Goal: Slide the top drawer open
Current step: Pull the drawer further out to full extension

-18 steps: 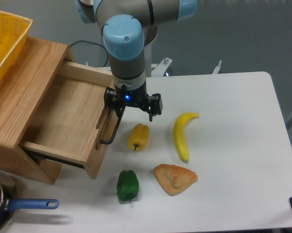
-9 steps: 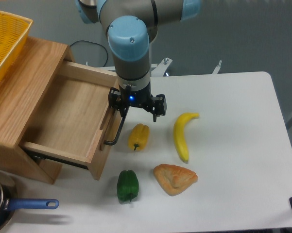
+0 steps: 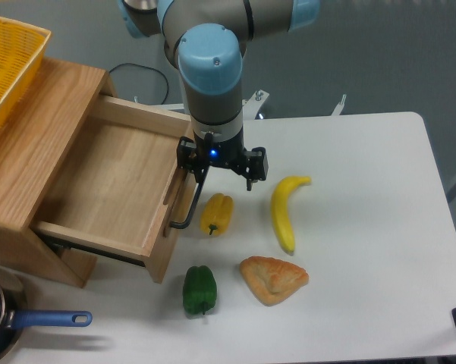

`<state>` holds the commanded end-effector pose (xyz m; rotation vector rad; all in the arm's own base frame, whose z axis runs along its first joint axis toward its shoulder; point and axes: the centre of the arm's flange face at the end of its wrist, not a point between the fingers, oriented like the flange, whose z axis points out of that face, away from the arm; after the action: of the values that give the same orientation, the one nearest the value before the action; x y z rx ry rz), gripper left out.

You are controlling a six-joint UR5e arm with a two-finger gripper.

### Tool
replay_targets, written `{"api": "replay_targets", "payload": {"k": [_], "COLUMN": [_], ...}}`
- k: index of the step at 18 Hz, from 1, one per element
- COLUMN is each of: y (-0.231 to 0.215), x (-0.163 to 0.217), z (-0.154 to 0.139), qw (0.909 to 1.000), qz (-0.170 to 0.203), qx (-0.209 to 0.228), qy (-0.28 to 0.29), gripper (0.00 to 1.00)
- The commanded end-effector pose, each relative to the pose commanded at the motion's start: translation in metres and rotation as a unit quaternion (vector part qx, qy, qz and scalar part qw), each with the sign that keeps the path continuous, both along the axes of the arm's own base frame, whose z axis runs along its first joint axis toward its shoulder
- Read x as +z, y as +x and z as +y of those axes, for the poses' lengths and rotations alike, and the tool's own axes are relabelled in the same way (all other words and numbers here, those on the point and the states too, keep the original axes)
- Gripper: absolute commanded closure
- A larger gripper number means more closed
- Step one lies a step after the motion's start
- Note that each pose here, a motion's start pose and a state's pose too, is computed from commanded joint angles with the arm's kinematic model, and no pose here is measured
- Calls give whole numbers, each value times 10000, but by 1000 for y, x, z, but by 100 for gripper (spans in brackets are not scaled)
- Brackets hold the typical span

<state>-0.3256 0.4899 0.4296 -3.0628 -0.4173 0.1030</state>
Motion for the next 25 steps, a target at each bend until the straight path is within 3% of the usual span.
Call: {"api": "replay_targets", "payload": {"k": [25], "y": [-9], "x": [10], "z": [-10], "qw": [9999], "qz": [-13], "qx": [46], "qy": [103], "gripper": [0]}}
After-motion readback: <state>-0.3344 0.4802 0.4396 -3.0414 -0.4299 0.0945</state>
